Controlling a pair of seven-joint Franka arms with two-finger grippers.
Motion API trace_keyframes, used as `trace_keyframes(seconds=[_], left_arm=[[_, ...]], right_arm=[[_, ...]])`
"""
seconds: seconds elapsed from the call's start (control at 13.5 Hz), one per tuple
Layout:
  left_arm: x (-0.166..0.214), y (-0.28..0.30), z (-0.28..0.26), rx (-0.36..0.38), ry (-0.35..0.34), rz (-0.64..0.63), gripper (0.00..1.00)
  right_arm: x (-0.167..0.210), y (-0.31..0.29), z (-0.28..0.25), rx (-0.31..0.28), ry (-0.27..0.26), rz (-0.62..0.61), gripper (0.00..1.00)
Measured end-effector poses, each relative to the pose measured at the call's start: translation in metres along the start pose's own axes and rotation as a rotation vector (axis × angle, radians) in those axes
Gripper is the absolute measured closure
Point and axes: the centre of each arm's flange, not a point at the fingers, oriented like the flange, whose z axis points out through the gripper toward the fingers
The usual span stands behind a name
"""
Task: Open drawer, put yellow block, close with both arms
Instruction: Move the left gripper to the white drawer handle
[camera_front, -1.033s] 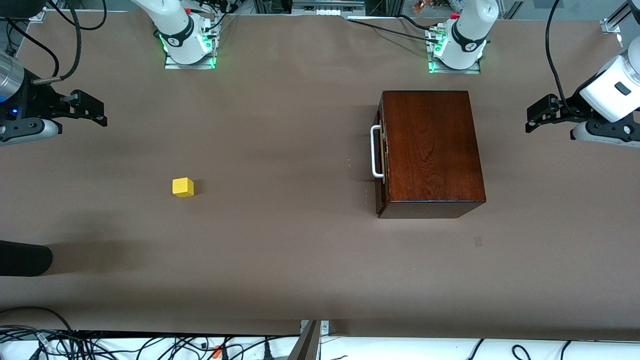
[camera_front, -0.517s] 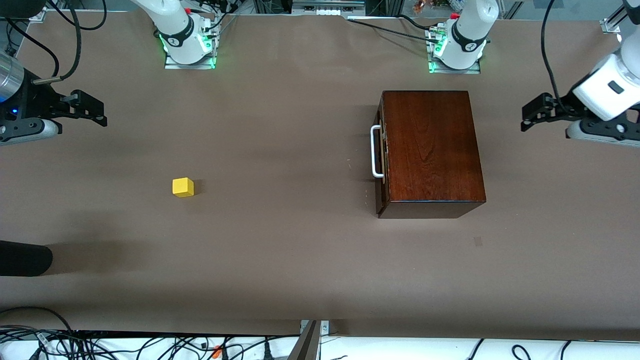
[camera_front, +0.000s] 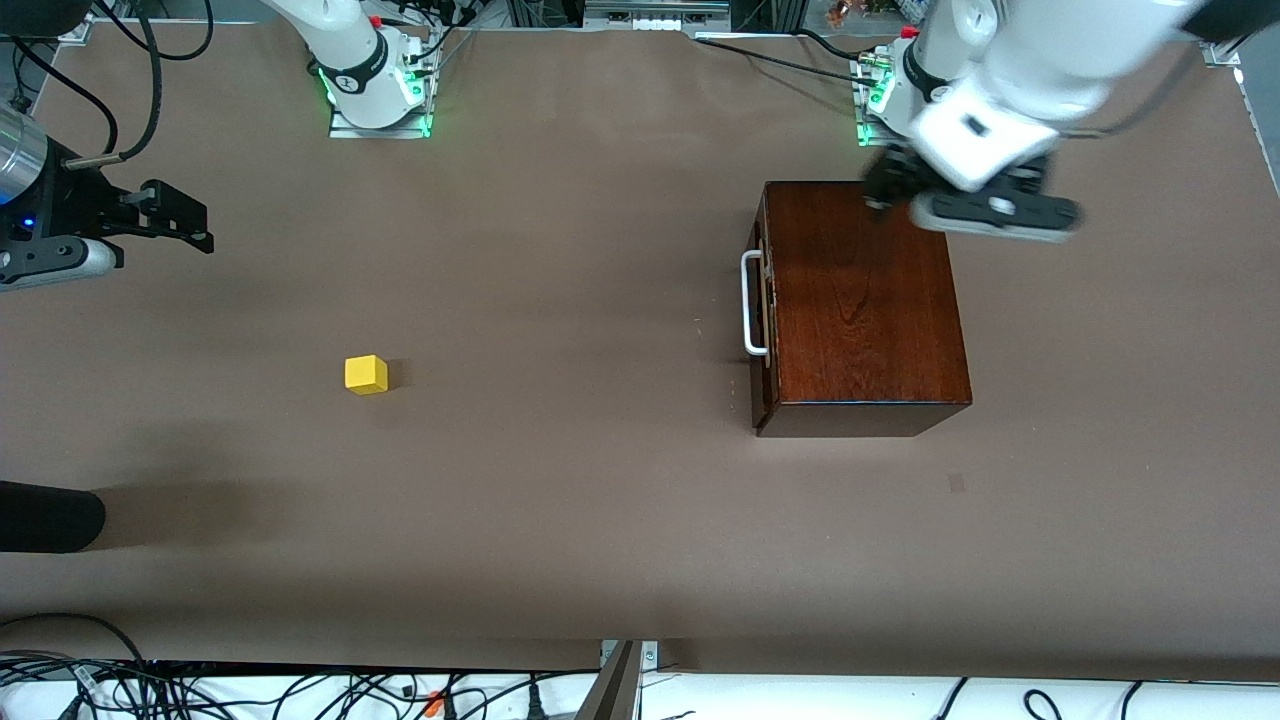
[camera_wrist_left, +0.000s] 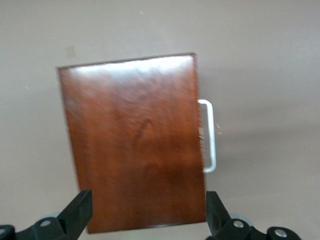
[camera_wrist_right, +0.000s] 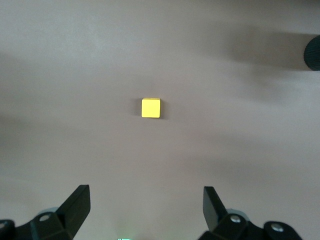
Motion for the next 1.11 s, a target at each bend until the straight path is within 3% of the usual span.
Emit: trace_keyframes(seconds=[0.52, 0.81, 1.11], left_arm=[[-0.049, 0.158, 0.061, 0.12, -0.007, -0.049, 0.0], [-0.046, 0.188, 0.111, 0.2, -0.008, -0.062, 0.0], [-0.025, 0.201, 0.155, 0.221, 0.019, -0.081, 0.0]], right_arm=[[0.001, 0.0, 0.001, 0.0, -0.001, 0.0, 0.0], [0.001, 0.0, 0.001, 0.0, -0.001, 0.0, 0.0], [0.0, 0.0, 0.001, 0.0, -0.001, 0.001, 0.0]])
